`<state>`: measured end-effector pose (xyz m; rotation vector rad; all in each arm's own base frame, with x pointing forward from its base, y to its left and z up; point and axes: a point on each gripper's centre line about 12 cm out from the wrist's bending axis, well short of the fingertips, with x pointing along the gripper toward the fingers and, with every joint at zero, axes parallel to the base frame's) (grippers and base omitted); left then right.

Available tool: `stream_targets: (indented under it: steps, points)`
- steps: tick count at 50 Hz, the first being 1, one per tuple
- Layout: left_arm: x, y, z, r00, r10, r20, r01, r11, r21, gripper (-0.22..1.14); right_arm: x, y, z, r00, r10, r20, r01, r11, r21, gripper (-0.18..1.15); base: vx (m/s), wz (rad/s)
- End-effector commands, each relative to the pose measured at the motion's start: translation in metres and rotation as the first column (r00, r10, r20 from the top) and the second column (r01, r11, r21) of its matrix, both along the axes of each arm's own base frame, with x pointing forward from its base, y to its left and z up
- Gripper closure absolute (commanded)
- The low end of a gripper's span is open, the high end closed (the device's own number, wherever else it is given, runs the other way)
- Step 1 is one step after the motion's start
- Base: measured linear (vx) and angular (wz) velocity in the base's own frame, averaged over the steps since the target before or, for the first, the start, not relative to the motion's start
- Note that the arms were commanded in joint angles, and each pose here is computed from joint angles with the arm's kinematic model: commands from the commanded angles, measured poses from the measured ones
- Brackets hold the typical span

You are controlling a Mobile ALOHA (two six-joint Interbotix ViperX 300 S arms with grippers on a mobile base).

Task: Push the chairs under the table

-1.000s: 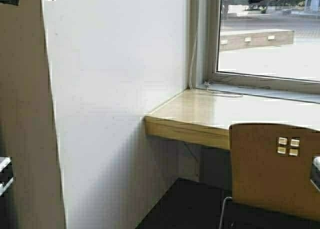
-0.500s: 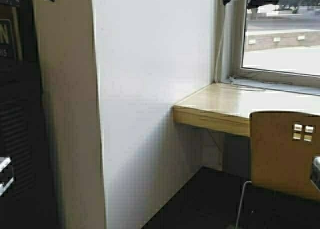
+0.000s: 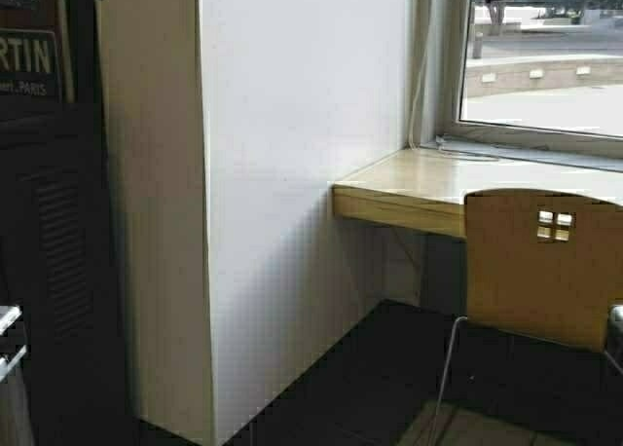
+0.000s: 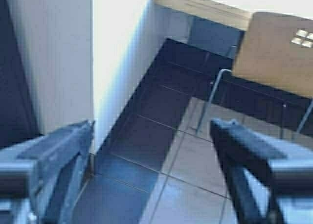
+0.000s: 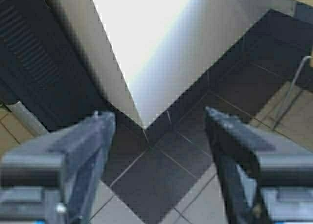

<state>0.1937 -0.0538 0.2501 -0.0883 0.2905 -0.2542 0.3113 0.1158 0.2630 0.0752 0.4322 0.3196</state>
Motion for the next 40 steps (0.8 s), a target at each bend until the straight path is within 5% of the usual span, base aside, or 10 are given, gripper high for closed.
stream_targets:
  steps: [1, 40]
  points:
    - [0.002, 0.000, 0.005, 1.000, 0.003, 0.019, -0.003, 1.000, -0.005, -0.09, 0.002, 0.001, 0.017, 0.999, 0.001, 0.045, -0.002, 1.000, 0.016, 0.06, -0.34, -0.27]
    - [0.011, 0.000, 0.001, 0.999, 0.019, 0.036, -0.019, 1.000, -0.005, -0.09, 0.000, -0.001, 0.026, 0.998, 0.001, 0.060, -0.002, 1.000, 0.014, 0.06, -0.39, -0.22]
